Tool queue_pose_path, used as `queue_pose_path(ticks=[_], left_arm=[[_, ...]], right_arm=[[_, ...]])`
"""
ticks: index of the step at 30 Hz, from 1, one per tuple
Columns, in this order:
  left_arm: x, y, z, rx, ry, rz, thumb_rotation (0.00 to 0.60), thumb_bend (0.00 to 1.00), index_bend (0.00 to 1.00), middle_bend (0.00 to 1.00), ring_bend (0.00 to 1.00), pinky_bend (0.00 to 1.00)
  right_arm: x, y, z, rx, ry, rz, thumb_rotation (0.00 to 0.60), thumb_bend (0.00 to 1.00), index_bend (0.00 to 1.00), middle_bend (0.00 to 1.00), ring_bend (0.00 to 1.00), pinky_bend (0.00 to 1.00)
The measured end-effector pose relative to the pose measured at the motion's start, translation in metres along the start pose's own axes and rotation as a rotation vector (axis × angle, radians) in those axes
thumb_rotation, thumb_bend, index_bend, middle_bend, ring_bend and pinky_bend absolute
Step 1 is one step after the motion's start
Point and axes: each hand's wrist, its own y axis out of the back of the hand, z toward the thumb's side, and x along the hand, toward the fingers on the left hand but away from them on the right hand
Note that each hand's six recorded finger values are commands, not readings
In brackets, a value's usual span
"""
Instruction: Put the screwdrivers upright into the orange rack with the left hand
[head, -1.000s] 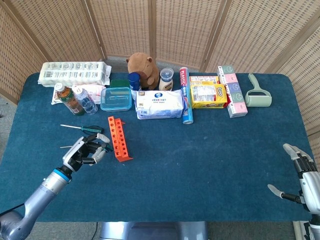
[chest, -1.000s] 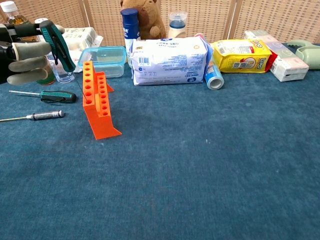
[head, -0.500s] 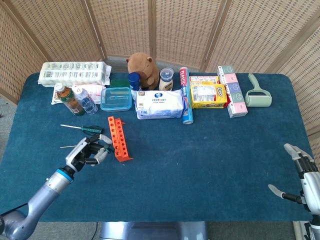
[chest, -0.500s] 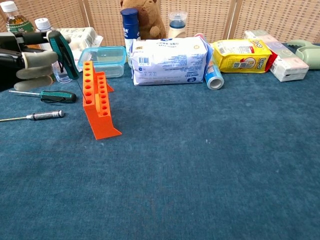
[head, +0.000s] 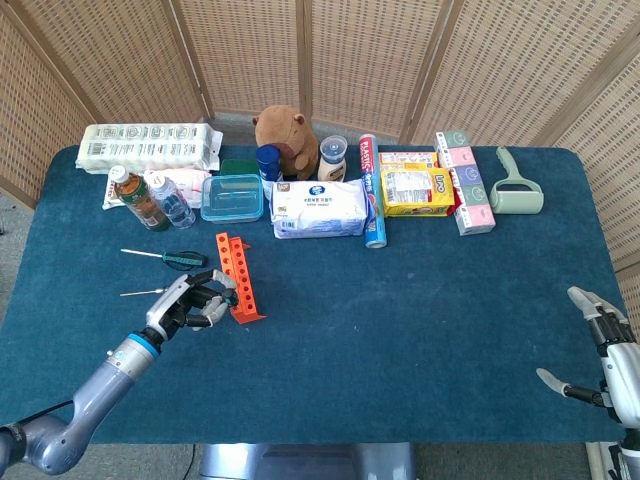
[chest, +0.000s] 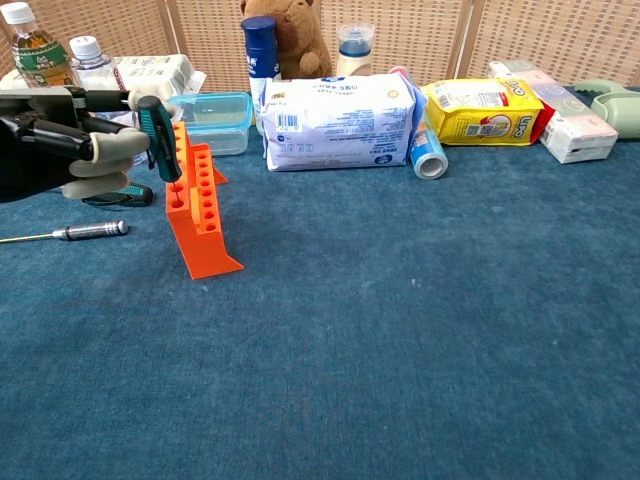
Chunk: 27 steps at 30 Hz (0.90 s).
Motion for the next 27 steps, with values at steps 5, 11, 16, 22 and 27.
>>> queue_pose_path(ticks=[5, 11, 16, 22, 27], left_arm=[[0.002, -0.006, 0.000, 0.014, 0.010, 0.001, 0.600, 0.55, 0.51, 0.85, 0.88, 0.86], [0.003, -0.009, -0.001, 0.026, 0.015, 0.007, 0.600, 0.55, 0.51, 0.85, 0.88, 0.86], [0.001, -0.007, -0.004, 0.026, 0.015, 0.022, 0.600, 0.55, 0.51, 0.85, 0.88, 0.86], [0.004, -0.005, -0.011, 0.023, 0.027, 0.030, 0.600, 0.55, 0.51, 0.85, 0.88, 0.86], [0.005, -0.009, -0.011, 0.026, 0.026, 0.019, 0.600, 0.55, 0.45, 0.85, 0.88, 0.86]], right_arm=[[0.000, 0.000, 0.000, 0.000, 0.001, -0.001, 0.600, 0.16, 0.01, 0.09, 0.09, 0.09], [0.000, 0.001, 0.001, -0.002, 0.003, -0.002, 0.600, 0.16, 0.01, 0.09, 0.09, 0.09], [0.000, 0.001, 0.001, -0.003, 0.003, -0.002, 0.600, 0.16, 0.01, 0.09, 0.09, 0.09], [0.000, 0.000, 0.001, -0.004, 0.002, 0.000, 0.600, 0.16, 0.01, 0.09, 0.09, 0.09], [0.000, 0.000, 0.001, -0.002, 0.001, 0.000, 0.600, 0.16, 0.01, 0.09, 0.09, 0.09]])
